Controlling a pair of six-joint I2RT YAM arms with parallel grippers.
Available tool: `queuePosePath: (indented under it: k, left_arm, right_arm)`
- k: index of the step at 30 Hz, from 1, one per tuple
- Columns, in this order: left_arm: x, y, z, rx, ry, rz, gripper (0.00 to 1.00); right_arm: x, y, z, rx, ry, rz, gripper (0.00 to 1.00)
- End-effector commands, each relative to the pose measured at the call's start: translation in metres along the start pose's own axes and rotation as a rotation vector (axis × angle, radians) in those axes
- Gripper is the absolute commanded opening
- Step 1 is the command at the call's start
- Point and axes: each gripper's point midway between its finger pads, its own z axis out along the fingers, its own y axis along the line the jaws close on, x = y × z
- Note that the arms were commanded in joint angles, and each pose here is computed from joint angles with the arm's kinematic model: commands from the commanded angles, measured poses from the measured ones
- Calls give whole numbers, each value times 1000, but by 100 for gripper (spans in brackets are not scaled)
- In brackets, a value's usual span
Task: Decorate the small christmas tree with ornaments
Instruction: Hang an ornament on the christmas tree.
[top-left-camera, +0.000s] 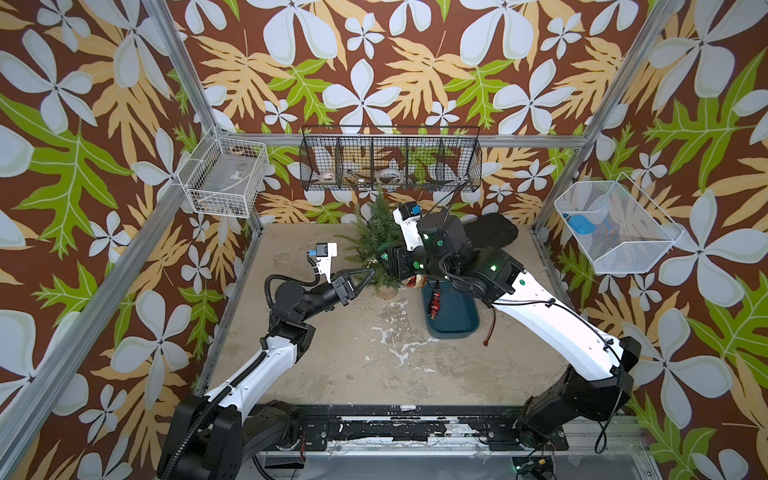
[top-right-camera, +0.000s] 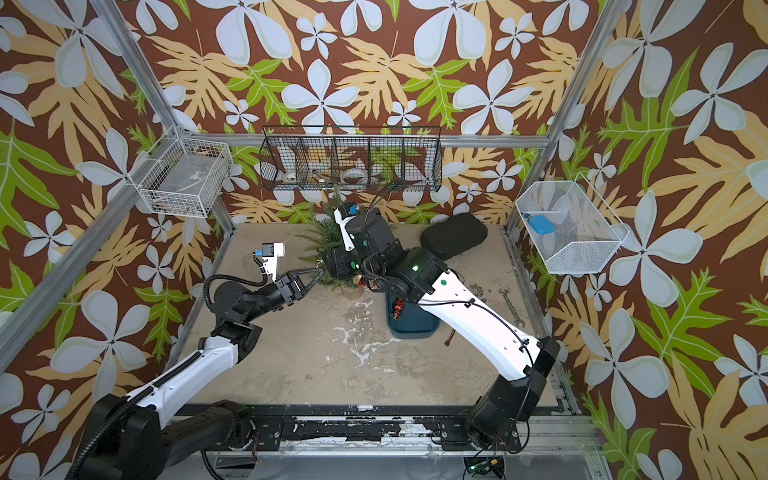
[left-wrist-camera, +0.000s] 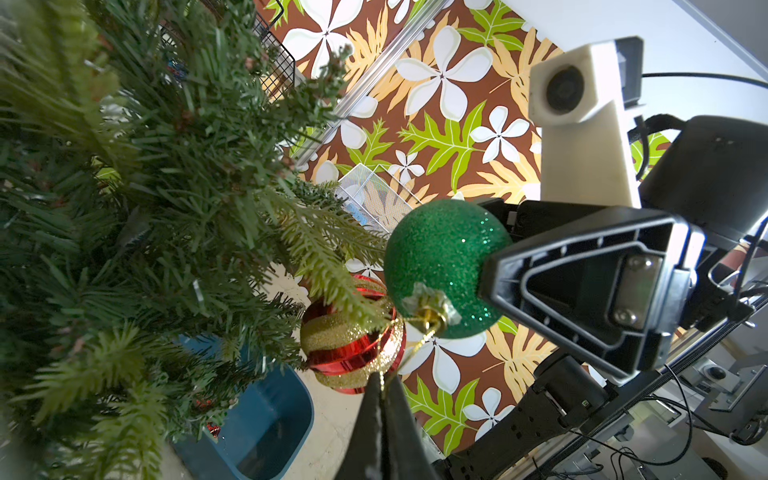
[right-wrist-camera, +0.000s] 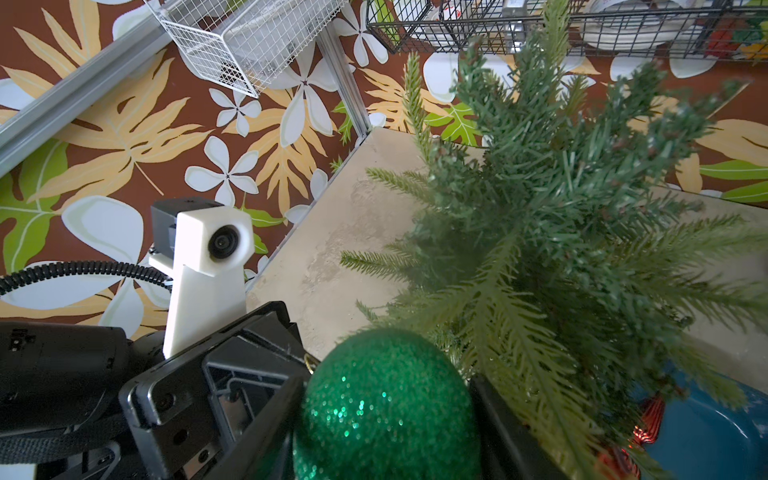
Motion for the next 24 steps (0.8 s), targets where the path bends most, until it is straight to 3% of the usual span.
queuePosePath:
  k: [1,24]
  left_arm:
    - [-5,-8,0,36,-14,23,0]
    - [-3,-6,9,89,16,-19,0]
  right_arm:
    - [-5,-4,-3,20,-25,-2,59]
    - [-8,-17,-5,48,-27,15,59]
